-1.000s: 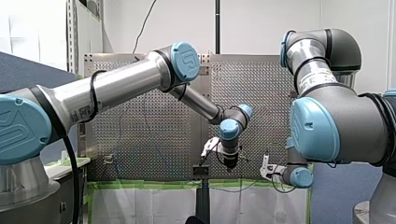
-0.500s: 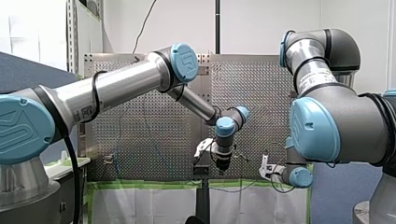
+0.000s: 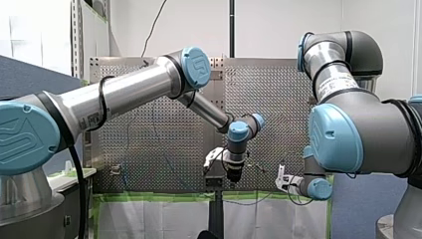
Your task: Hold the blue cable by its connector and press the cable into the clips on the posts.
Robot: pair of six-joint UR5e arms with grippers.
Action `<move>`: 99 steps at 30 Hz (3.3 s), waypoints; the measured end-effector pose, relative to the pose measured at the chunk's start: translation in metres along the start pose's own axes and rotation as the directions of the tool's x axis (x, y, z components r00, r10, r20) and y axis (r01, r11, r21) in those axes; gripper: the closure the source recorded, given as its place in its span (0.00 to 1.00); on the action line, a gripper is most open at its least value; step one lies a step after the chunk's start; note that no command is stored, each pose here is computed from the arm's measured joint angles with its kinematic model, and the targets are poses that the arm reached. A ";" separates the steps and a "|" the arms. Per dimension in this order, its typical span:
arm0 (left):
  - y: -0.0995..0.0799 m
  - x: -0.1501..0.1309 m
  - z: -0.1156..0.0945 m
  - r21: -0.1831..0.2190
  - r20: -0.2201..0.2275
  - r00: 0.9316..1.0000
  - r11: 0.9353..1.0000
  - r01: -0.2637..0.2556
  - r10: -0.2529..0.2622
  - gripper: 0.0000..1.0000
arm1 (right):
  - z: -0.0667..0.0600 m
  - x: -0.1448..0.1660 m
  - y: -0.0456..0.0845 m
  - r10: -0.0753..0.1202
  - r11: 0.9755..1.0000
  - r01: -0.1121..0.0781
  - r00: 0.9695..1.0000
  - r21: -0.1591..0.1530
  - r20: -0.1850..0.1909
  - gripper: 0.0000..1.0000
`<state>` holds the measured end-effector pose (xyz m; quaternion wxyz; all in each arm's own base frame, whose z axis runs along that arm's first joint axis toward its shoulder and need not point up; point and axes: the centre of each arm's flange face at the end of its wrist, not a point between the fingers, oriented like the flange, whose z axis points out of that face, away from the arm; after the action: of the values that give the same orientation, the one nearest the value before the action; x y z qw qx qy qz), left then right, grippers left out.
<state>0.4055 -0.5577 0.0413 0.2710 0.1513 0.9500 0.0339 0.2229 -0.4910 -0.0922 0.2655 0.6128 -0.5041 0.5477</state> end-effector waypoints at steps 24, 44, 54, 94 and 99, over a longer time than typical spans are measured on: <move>0.010 -0.014 0.016 0.062 -0.080 0.991 0.992 0.109 -0.104 0.00 | 0.002 0.000 -0.008 -0.005 1.000 0.005 1.000 0.012 0.001 1.00; 0.020 0.022 0.081 0.024 -0.099 0.989 0.993 0.115 -0.112 0.00 | 0.004 0.000 -0.014 -0.009 1.000 0.009 1.000 0.022 0.002 1.00; 0.026 0.024 0.097 0.036 -0.068 0.987 0.989 0.146 -0.143 0.00 | 0.005 0.000 -0.018 -0.011 1.000 0.011 1.000 0.028 0.002 1.00; 0.032 0.175 0.249 -0.013 -0.212 0.976 0.999 0.049 -0.050 1.00 | 0.009 0.003 -0.026 -0.018 0.999 0.018 1.000 0.039 0.005 1.00; 0.032 0.182 0.250 -0.038 -0.208 0.978 0.999 -0.001 -0.007 1.00 | 0.009 0.003 -0.028 -0.019 0.999 0.019 1.000 0.042 0.007 1.00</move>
<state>0.3983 -0.4755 -0.2584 0.1732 0.1402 0.9726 0.0672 0.2514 -0.4898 -0.0856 0.2560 0.6248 -0.4877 0.5534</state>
